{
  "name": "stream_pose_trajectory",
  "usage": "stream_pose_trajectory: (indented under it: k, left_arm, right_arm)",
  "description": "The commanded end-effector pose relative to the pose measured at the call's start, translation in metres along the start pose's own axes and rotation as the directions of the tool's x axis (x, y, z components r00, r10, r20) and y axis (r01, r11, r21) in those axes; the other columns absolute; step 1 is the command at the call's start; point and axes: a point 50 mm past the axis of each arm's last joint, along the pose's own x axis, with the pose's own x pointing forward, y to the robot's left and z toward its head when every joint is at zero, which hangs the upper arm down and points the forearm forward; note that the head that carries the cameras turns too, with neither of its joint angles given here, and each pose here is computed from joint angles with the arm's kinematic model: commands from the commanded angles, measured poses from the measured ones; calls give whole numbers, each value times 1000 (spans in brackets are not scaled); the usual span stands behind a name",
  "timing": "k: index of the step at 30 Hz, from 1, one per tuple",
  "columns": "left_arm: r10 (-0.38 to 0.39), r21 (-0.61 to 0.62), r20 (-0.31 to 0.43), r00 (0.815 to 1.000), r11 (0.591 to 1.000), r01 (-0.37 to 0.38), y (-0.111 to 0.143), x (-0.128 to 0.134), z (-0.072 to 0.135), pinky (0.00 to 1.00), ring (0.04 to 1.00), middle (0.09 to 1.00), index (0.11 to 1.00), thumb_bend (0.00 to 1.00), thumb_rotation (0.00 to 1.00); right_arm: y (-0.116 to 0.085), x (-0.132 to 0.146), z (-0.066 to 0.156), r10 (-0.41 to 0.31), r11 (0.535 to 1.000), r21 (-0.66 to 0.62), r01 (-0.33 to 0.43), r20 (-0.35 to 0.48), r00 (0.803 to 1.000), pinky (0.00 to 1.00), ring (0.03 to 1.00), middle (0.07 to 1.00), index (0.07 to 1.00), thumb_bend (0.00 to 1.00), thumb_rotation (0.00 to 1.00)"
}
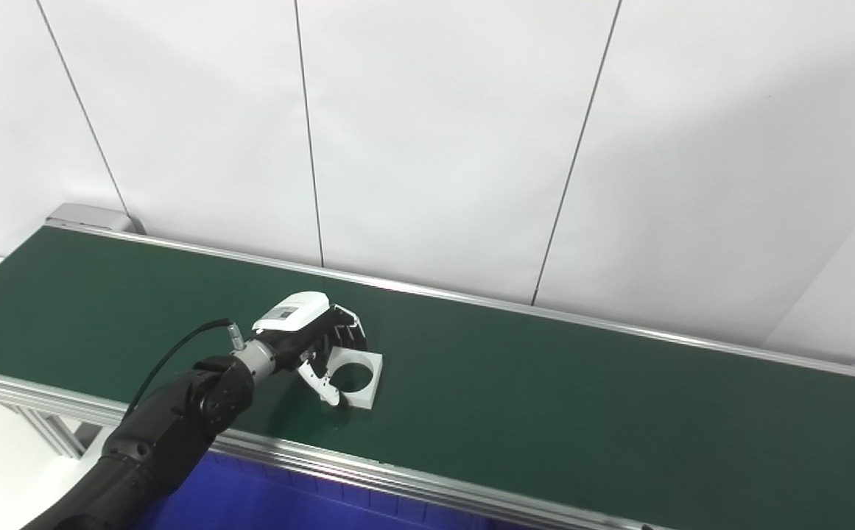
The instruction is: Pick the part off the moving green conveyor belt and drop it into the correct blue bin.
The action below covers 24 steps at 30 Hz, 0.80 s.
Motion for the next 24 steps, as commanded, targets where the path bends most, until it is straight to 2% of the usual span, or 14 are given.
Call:
stream_pose_trajectory:
  k: [1,4,6,8,10,13,14,16,17,18,21,24]
  left_arm:
    - [9,23,16,1000,1000,-9,12,1,1,471,519,473,514,513,0]
    - [34,37,35,999,999,-35,16,-3,1,452,498,465,518,513,0]
    - [85,-2,72,994,996,-85,23,-9,2,443,486,462,522,513,0]
    - [161,-68,121,979,986,-154,36,-20,8,413,462,450,528,512,0]
    - [236,-131,166,957,968,-216,48,-32,17,404,459,446,532,512,0]
    - [330,-209,244,912,936,-283,62,-50,30,383,448,445,533,511,0]
    - [346,-224,268,899,930,-292,65,-55,34,375,442,446,533,511,0]
    - [359,-240,295,885,925,-295,68,-61,38,366,435,448,533,511,0]
    - [365,-250,312,877,922,-294,68,-64,40,364,434,449,532,511,0]
    - [368,-261,324,872,920,-291,68,-67,42,366,436,451,532,512,0]
    - [369,-286,353,860,918,-276,65,-76,48,368,441,454,530,512,0]
    - [366,-295,375,852,918,-265,60,-82,51,368,440,456,526,512,0]
  right_arm:
    - [-2,3,10,-14,1000,13,13,80,997,638,883,910,969,796,483]
    - [-1,2,11,-17,1000,22,16,74,997,659,880,911,968,804,483]
    - [0,2,12,-19,1000,25,17,78,997,715,882,910,967,806,479]
    - [1,1,13,-19,999,41,16,79,997,764,868,911,968,805,466]
    - [2,0,15,-14,999,40,11,83,996,752,865,914,970,801,463]
    - [3,0,17,-11,1000,28,9,90,996,710,884,907,967,797,465]
    - [4,0,18,-11,1000,26,8,92,996,645,876,905,963,798,462]
    - [5,0,20,-9,1000,22,7,97,995,621,854,907,960,804,464]
    - [5,0,21,-8,1000,29,5,98,995,626,847,907,960,806,465]
    - [5,-1,22,-7,999,32,4,99,995,695,818,908,959,821,458]
    - [7,-1,24,-7,999,32,4,97,995,748,839,903,954,835,461]
    - [8,-2,26,-7,1000,21,5,89,996,717,875,895,944,861,487]
